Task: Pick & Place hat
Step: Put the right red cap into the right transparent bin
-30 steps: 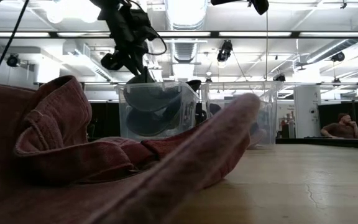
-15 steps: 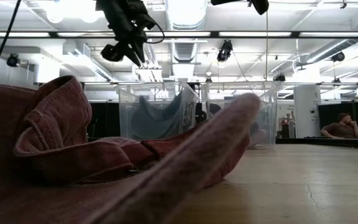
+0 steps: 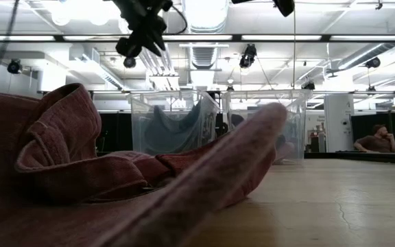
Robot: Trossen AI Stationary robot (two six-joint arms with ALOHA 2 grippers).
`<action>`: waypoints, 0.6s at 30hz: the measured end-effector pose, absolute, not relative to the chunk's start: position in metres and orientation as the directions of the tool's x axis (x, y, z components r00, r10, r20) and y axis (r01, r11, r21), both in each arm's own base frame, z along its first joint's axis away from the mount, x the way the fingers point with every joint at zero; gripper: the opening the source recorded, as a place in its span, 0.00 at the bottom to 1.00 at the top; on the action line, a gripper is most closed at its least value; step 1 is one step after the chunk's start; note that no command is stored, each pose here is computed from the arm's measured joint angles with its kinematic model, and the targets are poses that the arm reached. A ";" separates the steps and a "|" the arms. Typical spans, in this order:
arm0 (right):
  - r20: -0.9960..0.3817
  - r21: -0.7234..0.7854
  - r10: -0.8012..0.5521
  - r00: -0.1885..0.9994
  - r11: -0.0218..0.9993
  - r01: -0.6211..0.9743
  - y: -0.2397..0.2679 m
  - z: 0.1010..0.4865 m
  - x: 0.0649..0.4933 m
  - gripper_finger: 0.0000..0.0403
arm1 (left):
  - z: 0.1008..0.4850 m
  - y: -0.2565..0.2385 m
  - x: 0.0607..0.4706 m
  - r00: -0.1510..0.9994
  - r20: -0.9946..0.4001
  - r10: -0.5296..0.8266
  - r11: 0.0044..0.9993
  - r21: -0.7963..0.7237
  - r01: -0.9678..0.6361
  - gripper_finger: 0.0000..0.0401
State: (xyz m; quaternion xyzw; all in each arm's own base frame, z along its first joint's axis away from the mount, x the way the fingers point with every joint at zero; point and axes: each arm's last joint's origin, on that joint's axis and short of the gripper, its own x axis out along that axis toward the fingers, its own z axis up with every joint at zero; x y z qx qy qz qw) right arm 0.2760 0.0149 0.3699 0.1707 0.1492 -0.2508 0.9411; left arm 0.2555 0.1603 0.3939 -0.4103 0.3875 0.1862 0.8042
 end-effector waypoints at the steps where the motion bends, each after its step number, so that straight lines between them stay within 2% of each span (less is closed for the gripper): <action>1: -0.373 0.256 -0.397 0.839 0.825 0.504 0.016 0.370 0.276 0.02 | 0.395 0.157 0.257 0.632 -0.775 -0.023 0.603 -0.515 -0.610 0.18; 5: -0.405 0.351 -0.251 0.879 0.845 0.403 0.020 0.368 0.277 0.02 | 0.400 0.145 0.256 0.642 -0.766 -0.041 0.624 -0.521 -0.582 0.18; 8: -0.424 0.463 -0.123 0.897 0.822 0.331 0.024 0.366 0.278 0.02 | 0.407 0.137 0.252 0.656 -0.754 -0.039 0.621 -0.532 -0.575 0.18; 12: -0.461 0.592 -0.010 0.887 0.742 0.316 0.029 0.355 0.278 0.02 | 0.415 0.130 0.245 0.676 -0.737 -0.031 0.629 -0.540 -0.559 0.18; 18: -0.548 0.729 0.110 0.830 0.549 0.409 0.048 0.324 0.278 0.03 | 0.430 0.121 0.229 0.711 -0.703 -0.004 0.641 -0.547 -0.538 0.18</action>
